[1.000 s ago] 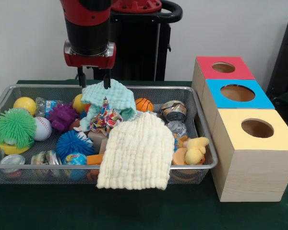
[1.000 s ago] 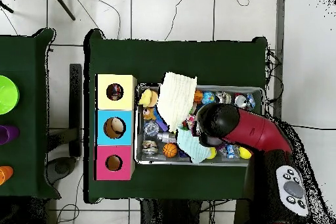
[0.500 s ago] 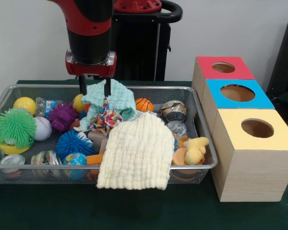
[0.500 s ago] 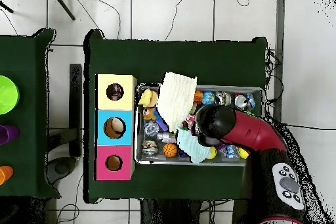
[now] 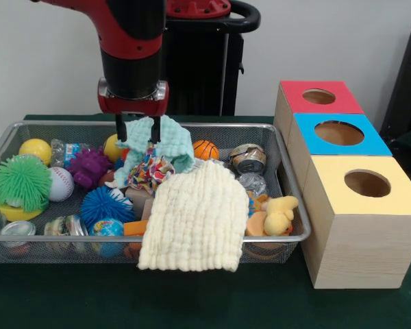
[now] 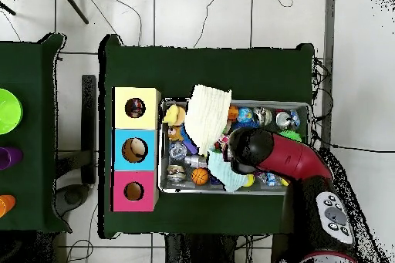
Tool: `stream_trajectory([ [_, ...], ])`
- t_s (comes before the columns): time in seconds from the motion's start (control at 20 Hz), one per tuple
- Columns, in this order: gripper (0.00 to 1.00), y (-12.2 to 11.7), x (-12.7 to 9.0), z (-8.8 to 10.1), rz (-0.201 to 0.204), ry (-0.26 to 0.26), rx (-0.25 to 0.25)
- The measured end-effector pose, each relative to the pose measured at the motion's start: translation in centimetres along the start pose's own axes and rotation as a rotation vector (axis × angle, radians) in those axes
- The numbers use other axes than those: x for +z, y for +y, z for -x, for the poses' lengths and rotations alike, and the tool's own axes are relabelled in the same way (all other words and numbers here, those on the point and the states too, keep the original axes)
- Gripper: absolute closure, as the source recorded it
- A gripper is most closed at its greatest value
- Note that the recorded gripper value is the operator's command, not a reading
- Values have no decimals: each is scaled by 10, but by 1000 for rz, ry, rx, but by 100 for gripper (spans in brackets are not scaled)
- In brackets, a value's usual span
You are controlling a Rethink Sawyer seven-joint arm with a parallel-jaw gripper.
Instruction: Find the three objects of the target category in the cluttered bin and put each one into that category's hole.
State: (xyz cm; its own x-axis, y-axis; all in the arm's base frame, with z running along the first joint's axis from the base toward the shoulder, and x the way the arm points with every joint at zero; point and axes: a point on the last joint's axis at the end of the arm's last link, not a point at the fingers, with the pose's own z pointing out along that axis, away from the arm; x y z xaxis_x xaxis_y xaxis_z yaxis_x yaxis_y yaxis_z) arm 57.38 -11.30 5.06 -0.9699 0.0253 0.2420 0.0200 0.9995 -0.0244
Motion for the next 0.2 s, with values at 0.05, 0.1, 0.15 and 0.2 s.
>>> stream_trajectory([
  [0.05,0,1,2,-2,1,1,0],
  [0.1,0,1,3,-3,2,2,0],
  [0.15,0,2,4,-4,3,3,0],
  [0.2,0,3,7,-6,5,5,1],
])
